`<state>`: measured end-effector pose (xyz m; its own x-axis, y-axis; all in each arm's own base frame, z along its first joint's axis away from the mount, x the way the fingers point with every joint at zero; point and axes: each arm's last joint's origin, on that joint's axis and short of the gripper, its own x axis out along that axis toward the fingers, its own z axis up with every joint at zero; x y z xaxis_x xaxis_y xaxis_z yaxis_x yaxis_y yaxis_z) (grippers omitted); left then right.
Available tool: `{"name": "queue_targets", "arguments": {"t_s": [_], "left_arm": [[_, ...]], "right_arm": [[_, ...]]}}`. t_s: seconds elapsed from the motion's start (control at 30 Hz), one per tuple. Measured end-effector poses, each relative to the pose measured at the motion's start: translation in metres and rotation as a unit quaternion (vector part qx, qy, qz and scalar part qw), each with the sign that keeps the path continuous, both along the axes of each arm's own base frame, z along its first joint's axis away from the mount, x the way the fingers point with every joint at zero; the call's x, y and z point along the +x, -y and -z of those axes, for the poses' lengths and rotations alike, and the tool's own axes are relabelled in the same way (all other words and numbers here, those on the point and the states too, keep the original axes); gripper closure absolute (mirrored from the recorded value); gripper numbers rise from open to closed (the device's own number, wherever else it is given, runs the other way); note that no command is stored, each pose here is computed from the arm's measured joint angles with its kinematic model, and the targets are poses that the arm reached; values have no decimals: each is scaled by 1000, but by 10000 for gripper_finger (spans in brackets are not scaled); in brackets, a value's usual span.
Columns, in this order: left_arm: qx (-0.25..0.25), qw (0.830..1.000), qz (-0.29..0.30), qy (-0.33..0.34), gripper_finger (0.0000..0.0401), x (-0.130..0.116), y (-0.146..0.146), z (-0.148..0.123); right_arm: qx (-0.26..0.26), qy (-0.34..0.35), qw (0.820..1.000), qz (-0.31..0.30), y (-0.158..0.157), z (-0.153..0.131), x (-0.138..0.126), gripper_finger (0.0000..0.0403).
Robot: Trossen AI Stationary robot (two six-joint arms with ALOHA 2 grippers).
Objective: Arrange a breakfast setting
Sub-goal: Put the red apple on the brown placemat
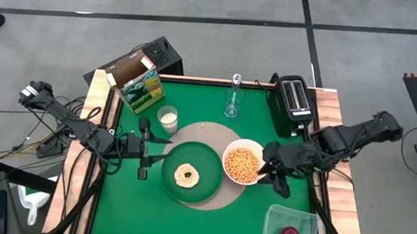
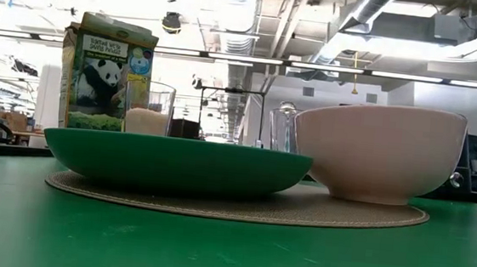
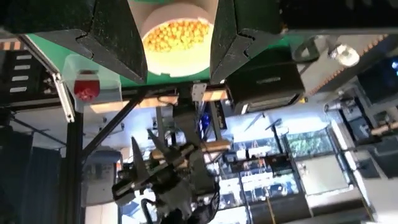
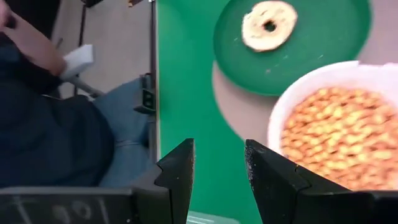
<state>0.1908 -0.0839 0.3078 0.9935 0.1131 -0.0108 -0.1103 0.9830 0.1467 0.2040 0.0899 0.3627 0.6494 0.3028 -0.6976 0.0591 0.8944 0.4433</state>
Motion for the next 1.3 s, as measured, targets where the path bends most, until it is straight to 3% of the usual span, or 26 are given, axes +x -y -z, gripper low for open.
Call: {"name": "queue_targets", "arguments": {"t_s": [0.23, 0.4, 0.6, 0.83, 1.03, 1.17, 1.3], "left_arm": [[35, 999, 12, 19, 238, 8, 5, -1], [27, 999, 34, 27, 238, 8, 6, -3], [-9, 998, 56, 22, 238, 8, 7, -1], [-34, 997, 66, 24, 238, 8, 8, -1], [-39, 997, 67, 24, 238, 8, 8, -1], [-36, 997, 67, 24, 238, 8, 8, -1], [-34, 997, 68, 24, 238, 8, 8, -1]], "right_arm": [[38, -1, 999, -8, -32, -5, 7, 233], [56, -10, 998, -6, -59, -18, 19, 233], [67, -116, 990, 36, -89, -20, 21, 233], [63, -247, 959, 122, -121, 1, -1, 233], [68, -317, 936, 140, -149, 18, -12, 233], [73, -382, 904, 177, -162, 34, -12, 222], [55, -448, 867, 211, -174, 50, -19, 186]]}}
